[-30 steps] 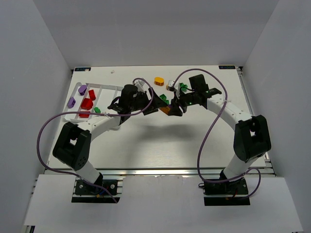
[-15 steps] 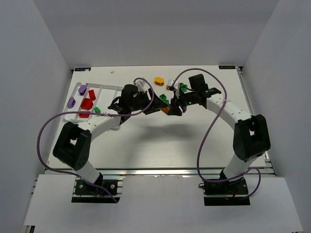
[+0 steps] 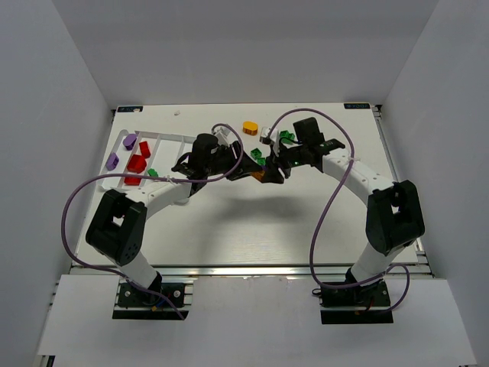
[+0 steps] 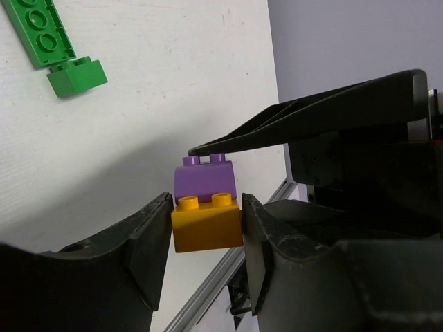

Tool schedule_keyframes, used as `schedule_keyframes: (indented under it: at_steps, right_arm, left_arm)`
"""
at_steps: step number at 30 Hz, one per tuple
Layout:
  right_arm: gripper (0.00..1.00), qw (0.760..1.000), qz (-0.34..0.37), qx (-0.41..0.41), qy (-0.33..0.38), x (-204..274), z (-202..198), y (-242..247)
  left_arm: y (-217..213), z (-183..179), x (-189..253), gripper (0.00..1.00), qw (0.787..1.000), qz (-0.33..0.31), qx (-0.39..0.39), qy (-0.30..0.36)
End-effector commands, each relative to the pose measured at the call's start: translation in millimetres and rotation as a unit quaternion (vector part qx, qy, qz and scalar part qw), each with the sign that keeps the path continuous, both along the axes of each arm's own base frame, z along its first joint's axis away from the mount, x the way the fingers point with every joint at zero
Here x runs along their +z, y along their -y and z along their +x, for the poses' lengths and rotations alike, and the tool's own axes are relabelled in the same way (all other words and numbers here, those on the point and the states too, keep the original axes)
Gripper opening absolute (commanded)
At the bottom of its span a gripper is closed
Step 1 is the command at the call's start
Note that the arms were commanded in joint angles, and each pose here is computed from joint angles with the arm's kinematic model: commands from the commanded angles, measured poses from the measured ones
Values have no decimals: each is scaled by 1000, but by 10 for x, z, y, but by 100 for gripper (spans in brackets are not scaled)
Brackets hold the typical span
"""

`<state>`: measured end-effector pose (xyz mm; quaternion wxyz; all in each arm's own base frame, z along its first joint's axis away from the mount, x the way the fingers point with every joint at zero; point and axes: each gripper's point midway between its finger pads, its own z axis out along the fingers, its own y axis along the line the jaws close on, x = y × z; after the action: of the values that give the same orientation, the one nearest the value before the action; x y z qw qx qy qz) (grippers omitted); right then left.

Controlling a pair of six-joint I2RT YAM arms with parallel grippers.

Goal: Sort the legos into containers by color

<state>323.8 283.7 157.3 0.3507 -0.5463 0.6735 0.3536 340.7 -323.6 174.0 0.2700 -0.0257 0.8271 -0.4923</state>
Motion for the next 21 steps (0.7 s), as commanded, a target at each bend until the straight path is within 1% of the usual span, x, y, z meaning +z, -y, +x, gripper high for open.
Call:
schedule_keyframes:
  at_steps: [1,2,3,6,7,9,10,11,12,15,16,17,19,21]
  right_arm:
    - [14,999,17,5,40,215,53,-93]
    - [15,999,16,5,42,212,48,-93]
    - [16,999,15,4,43,206,45,-97]
    - [26,999,9,-3,51,197,71,-94]
    - [29,999,5,-10,53,188,97,-77]
    - [33,998,2,-14,57,179,123,-76]
    - [37,998,-1,-21,59,177,145,-61]
    - [40,998,-1,-23,60,170,158,-61]
    - [43,998,-1,-26,61,173,163,-63]
    - [67,997,-4,-34,63,166,199,-51]
    - [84,997,-5,-38,64,166,206,-43]
    - [89,997,-5,-38,63,159,200,-41]
    - [89,997,-3,-37,62,149,197,-42]
    - [89,998,-1,-34,61,149,187,-43]
  left_arm:
    - [55,11,159,53,1000,-12,-11,20]
    - [56,13,156,51,1000,-11,-11,20]
    - [56,13,156,46,1000,-11,-11,19]
    - [55,13,146,36,1000,-9,-11,19]
    - [56,8,147,29,1000,-8,-13,19]
    - [52,-5,140,23,1000,-6,-16,17]
    - [50,-14,138,18,1000,-4,-18,18]
    - [45,-24,139,10,1000,-3,-20,18]
    - [38,-31,137,7,1000,-1,-20,18]
    - [19,-60,122,4,999,8,-25,19]
    - [15,-69,116,0,999,11,-27,20]
    - [-2,-76,106,0,999,19,-26,17]
    - [-20,-78,109,0,999,32,-33,27]
    - [-76,-106,58,0,998,57,-34,20]
